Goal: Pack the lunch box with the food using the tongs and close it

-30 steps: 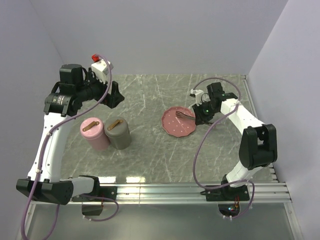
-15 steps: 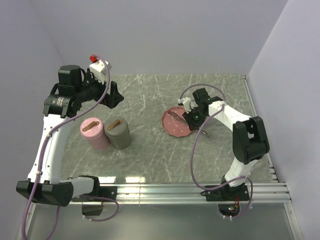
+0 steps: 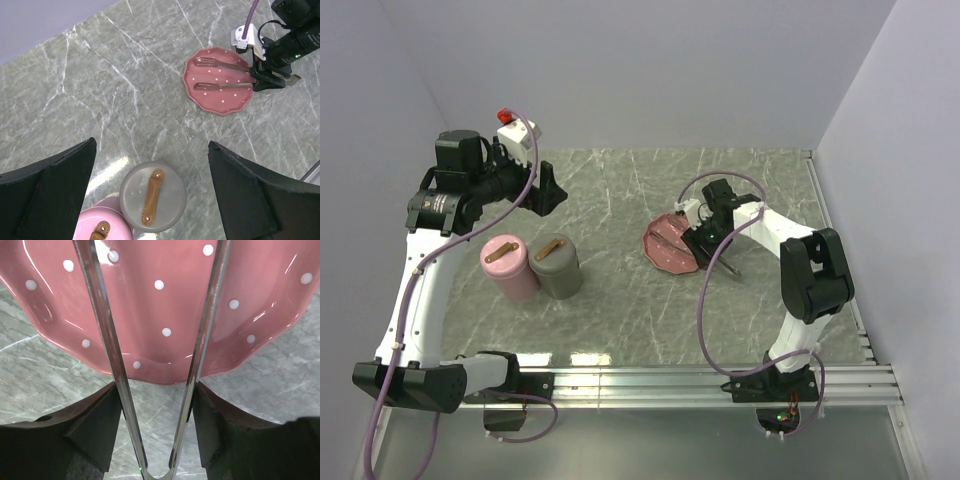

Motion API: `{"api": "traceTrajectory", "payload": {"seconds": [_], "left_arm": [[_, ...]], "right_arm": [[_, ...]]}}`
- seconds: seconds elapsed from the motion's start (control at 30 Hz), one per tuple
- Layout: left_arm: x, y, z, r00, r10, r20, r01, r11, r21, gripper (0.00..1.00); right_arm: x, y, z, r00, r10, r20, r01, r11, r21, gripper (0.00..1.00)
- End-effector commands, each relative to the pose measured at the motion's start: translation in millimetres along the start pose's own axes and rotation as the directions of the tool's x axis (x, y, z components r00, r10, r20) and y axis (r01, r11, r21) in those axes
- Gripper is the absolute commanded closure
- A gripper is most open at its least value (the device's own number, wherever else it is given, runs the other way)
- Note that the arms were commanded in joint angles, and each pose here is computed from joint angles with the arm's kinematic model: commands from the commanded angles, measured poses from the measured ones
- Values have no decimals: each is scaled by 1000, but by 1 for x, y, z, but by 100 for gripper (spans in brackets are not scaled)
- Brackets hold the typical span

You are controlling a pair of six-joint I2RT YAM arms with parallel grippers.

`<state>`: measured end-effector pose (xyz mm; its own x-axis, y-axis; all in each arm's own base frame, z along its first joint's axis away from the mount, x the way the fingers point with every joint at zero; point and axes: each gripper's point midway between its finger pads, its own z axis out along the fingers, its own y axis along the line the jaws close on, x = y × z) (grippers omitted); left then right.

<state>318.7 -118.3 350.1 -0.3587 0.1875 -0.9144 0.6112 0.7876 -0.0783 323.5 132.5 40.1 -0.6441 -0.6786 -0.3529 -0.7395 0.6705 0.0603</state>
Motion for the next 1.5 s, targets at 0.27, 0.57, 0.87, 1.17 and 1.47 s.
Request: {"api": "traceTrajectory", "payload": {"seconds": [0.27, 0.57, 0.87, 1.17, 1.47], "left_arm": [[-10, -2, -5, 999, 3, 38, -3, 1000, 6, 1], [-18, -4, -4, 999, -46, 20, 45, 998, 34, 0], [-21, 9, -1, 978, -205, -33, 208, 973, 101, 1], [-15, 32, 0, 974, -225, -8, 225, 974, 33, 1], [31, 55, 17, 966, -242, -85, 237, 969, -69, 1]], "right_arm": [[-18, -5, -1, 999, -29, 23, 28, 999, 29, 21], [-27, -2, -9, 999, -26, 41, 25, 999, 22, 16], [-58, -6, -67, 980, 2, 199, -15, 998, 65, 0], [-81, -18, -161, 890, 127, 438, -174, 982, 69, 0], [-52, -3, -220, 763, 291, 577, -341, 940, -23, 0]]}}
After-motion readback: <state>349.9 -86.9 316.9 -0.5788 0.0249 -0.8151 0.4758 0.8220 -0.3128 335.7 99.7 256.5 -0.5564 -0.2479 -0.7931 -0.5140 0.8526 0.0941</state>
